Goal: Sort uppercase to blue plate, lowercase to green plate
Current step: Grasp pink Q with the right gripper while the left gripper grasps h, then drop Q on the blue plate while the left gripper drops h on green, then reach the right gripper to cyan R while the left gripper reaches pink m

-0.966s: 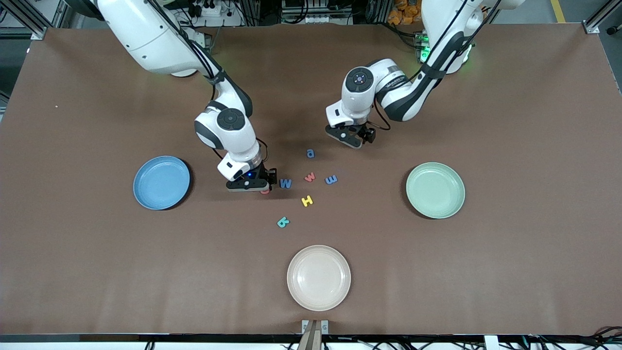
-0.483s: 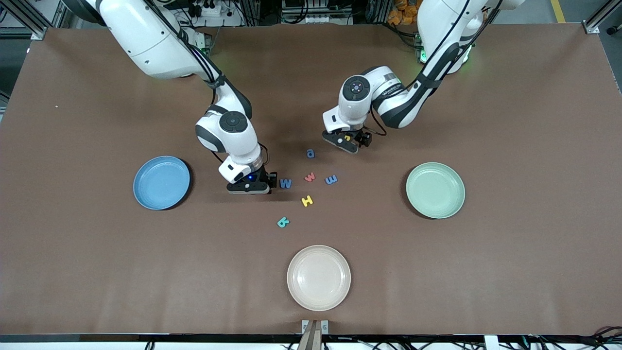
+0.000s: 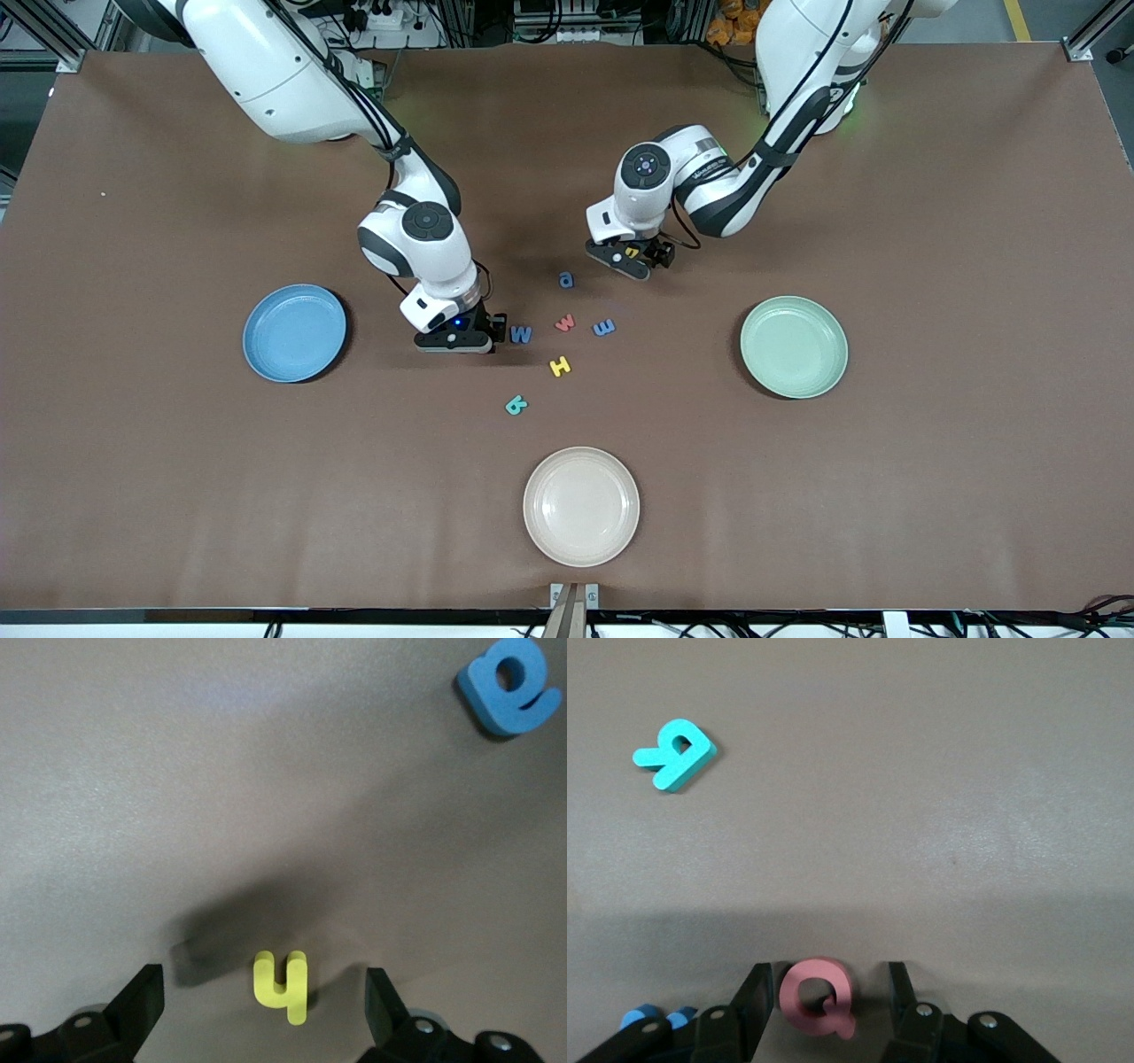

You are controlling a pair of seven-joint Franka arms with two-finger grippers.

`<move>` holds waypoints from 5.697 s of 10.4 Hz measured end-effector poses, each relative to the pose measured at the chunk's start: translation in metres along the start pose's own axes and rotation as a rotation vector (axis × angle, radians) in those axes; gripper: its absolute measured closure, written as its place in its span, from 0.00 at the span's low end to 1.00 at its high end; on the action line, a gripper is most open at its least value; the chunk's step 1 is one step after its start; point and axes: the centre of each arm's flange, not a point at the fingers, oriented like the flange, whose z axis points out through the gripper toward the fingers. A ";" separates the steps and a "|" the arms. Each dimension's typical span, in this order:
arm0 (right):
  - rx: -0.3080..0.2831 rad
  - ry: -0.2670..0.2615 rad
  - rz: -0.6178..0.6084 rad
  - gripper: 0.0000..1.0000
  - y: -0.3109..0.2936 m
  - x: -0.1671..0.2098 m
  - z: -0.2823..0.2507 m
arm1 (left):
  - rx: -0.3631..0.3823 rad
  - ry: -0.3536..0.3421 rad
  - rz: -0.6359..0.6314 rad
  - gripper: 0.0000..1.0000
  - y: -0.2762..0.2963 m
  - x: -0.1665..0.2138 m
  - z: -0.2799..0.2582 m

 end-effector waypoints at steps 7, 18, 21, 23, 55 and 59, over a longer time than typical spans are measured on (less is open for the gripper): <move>0.001 0.003 -0.001 0.55 -0.002 0.001 -0.001 | 0.001 -0.003 -0.025 0.10 0.010 -0.003 0.002; -0.036 0.009 -0.038 0.64 -0.003 0.003 -0.002 | 0.004 0.015 -0.120 0.74 0.001 0.006 -0.007; -0.100 0.002 -0.105 0.64 0.007 0.021 -0.007 | 0.011 0.056 -0.222 0.74 -0.041 0.024 -0.032; -0.177 -0.018 -0.182 0.64 0.042 0.049 -0.019 | 0.045 0.071 -0.289 0.74 -0.080 0.030 -0.063; 0.161 -0.057 0.247 0.35 0.040 0.089 -0.102 | -0.015 0.105 -0.837 0.00 -0.236 0.093 -0.104; 0.187 -0.074 0.431 0.37 -0.006 0.097 -0.060 | -0.014 0.099 -0.858 0.00 -0.247 0.092 -0.103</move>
